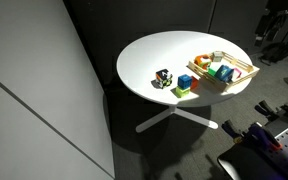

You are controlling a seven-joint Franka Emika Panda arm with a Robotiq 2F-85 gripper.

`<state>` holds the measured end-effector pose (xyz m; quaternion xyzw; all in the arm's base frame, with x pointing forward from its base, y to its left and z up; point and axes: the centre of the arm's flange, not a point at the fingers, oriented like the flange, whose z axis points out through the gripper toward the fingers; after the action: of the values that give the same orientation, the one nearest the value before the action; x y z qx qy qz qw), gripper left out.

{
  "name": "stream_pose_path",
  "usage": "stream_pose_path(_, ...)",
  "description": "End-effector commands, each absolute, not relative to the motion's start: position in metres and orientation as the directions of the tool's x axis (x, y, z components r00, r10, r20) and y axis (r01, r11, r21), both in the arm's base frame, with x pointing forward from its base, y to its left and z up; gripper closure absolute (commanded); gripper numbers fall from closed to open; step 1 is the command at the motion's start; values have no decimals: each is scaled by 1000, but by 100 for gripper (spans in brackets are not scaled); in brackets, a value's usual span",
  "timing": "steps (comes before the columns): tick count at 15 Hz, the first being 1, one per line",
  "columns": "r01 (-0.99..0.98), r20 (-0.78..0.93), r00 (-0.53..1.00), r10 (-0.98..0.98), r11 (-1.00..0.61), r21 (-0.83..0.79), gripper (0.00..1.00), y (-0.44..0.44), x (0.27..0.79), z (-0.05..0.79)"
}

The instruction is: Put the blue block on the tray

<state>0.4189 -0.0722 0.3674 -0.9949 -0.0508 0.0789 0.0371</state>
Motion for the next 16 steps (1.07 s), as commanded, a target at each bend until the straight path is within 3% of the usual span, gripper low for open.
stream_pose_path(1, 81, -103, 991, 85, -996, -43, 0, -60, 451, 357)
stream_pose_path(8, 97, -26, 995, 97, -995, -2, 0, -34, 483, 333)
stream_pose_path(16, 110, -34, 993, 110, -994, -11, 0, -35, 478, 329)
